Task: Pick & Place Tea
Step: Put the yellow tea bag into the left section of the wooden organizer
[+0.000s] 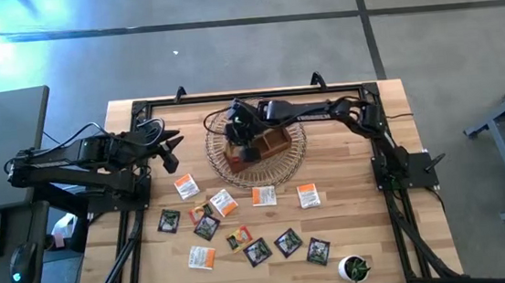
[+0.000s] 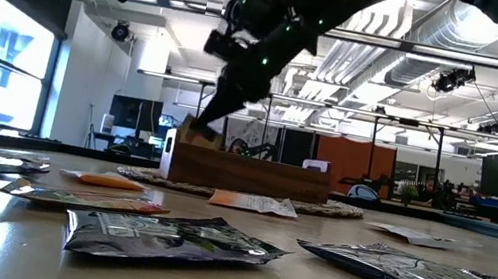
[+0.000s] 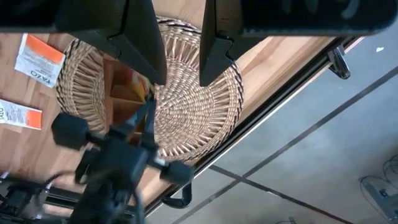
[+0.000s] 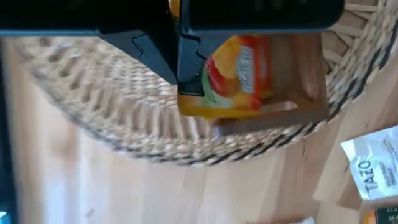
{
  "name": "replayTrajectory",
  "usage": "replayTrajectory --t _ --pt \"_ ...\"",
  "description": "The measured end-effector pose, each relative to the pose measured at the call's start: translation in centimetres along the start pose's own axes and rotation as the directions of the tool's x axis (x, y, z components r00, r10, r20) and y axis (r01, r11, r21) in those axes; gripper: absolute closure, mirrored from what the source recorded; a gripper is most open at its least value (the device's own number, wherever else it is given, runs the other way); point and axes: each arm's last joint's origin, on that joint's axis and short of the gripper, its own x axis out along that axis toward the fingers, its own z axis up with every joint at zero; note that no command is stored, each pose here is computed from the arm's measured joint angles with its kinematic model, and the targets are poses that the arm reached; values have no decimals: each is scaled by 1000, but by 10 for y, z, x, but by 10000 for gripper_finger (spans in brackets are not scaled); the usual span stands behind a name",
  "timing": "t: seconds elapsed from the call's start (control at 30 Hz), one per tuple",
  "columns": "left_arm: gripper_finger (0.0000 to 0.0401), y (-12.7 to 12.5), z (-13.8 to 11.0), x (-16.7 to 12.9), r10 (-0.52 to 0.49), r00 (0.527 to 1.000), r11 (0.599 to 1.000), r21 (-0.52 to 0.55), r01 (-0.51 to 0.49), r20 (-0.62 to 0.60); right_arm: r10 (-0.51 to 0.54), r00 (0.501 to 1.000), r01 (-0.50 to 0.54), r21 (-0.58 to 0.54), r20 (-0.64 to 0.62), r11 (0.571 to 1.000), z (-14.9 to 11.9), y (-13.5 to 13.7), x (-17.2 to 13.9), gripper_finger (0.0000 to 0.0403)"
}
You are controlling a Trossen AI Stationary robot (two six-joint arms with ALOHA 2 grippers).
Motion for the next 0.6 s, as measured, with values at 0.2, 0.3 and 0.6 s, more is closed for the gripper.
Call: replayTrajectory --t 0.2,0.3,0.6 --pt "307 0 0 0 1 1000 1000 0 -1 0 5 1000 -9 -131 -26 991 5 6 -15 401" --pt "307 0 0 0 1 1000 1000 0 -1 0 25 997 -45 -258 -79 965 4 20 -9 401" --pt "307 1 0 0 41 999 999 0 -41 13 -36 997 0 -433 -74 901 18 46 -8 402"
